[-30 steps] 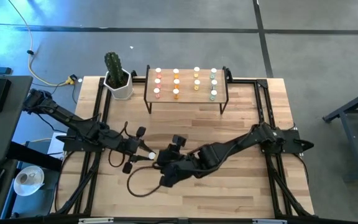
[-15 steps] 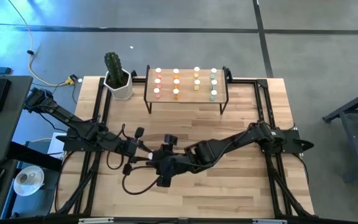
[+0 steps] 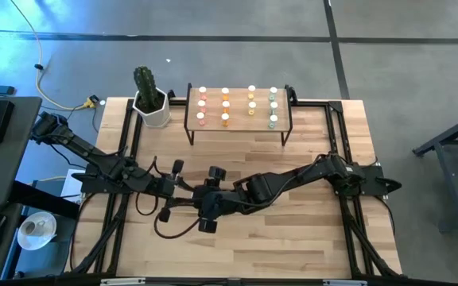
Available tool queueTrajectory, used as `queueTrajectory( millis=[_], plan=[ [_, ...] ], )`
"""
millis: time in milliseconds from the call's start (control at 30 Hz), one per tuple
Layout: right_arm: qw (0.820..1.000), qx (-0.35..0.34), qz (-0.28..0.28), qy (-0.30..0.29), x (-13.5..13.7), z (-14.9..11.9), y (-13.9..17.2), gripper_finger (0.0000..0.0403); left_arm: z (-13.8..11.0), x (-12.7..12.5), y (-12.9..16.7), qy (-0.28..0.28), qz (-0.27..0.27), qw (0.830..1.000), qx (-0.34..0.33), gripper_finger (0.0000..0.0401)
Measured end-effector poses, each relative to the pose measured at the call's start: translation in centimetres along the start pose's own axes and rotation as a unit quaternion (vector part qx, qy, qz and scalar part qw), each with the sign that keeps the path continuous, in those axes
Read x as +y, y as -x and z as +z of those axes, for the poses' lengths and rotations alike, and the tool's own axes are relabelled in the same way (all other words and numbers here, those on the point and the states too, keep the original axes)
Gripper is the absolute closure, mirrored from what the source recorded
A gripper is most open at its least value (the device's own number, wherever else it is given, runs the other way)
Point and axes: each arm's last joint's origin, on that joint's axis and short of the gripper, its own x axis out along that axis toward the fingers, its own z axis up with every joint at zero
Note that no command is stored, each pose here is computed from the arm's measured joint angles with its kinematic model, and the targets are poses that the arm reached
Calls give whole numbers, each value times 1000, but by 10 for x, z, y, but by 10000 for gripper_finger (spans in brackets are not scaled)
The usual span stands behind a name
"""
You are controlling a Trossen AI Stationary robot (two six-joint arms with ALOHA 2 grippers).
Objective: Pick and place medicine bottles onto shelf by color
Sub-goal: Put the yellow pill bottle aligned with other yellow pill bottles on the shelf
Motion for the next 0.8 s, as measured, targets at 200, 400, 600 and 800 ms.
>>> queueTrajectory(
  millis=[200, 400, 600, 800],
  plan=[
    [1000, 1, -1, -1, -2, 0, -1, 218, 1, 0, 0, 2, 4, 1000, -7, 304],
    [1000, 3, -1, -1, -3, 0, -1, 252, 1, 0, 0, 2, 6, 1000, -7, 304],
    [1000, 3, -2, -1, -3, 0, -1, 292, 1, 0, 0, 2, 5, 1000, -7, 304],
    [1000, 3, -2, -1, -3, 0, -1, 301, 1, 0, 0, 2, 5, 1000, -7, 304]
  ],
)
